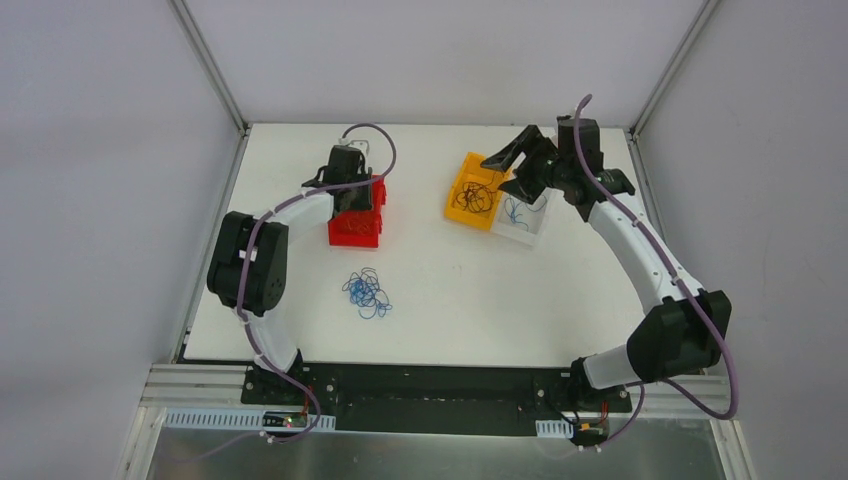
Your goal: Untangle the cables
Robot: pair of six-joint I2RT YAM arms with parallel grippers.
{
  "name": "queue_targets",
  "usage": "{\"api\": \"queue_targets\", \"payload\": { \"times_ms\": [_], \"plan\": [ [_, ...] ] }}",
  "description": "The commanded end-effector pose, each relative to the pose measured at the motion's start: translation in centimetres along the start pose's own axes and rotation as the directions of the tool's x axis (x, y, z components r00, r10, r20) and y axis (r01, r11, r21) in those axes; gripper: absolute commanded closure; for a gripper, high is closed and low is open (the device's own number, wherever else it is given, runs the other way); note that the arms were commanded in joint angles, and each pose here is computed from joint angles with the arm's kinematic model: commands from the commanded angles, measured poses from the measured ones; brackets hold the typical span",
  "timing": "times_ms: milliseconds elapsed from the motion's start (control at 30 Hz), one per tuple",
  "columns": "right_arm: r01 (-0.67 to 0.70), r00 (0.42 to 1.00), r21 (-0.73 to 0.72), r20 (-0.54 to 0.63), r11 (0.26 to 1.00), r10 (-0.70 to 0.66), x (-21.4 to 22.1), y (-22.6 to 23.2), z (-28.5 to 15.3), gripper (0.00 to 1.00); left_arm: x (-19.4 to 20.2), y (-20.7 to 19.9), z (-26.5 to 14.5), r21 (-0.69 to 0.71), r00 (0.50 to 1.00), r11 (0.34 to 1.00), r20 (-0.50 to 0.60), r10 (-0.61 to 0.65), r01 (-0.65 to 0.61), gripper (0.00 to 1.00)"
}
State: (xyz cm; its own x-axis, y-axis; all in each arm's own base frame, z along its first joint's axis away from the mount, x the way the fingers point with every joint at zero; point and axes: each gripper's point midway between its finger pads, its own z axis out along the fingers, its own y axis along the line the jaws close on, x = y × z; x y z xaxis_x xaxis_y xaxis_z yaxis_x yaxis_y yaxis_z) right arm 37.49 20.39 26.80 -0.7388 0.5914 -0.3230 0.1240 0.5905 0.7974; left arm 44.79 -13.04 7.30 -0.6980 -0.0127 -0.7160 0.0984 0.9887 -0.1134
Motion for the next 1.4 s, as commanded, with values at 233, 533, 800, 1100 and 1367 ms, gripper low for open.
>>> {"api": "queue_targets", "payload": {
  "times_ms": [233,533,800,1100,1367],
  "plan": [
    [0.05,0.999,0.013,0.001,0.999,-0.05,2.8,-1.4,-4.6,0.25,-5.3,-0.1,-7.2,-0.003,0.995,1.0,0.103,-0.012,0.012,0.39],
    [0.086,0.992,0.014,-0.09,0.996,-0.085,6.6,-3.2,-4.9,0.25,-4.9,-0.3,-15.3,0.027,0.992,0.998,0.119,-0.051,0.048,0.26],
    [0.151,0.974,0.02,-0.175,0.988,-0.145,11.4,-5.1,-4.5,0.25,8.4,-1.6,-19.3,0.137,0.976,0.972,-0.128,-0.176,0.193,0.26],
    [0.183,0.954,-0.014,-0.24,0.983,-0.181,14.4,-5.0,-5.1,0.26,12.9,-2.4,-18.6,0.135,0.964,0.976,-0.225,-0.14,0.173,0.27],
    [0.19,0.955,0.002,-0.234,0.982,-0.185,14.7,-5.5,-6.3,0.27,14.1,-2.7,-15.5,0.096,0.953,0.989,-0.291,-0.08,0.112,0.34]
  ]
}}
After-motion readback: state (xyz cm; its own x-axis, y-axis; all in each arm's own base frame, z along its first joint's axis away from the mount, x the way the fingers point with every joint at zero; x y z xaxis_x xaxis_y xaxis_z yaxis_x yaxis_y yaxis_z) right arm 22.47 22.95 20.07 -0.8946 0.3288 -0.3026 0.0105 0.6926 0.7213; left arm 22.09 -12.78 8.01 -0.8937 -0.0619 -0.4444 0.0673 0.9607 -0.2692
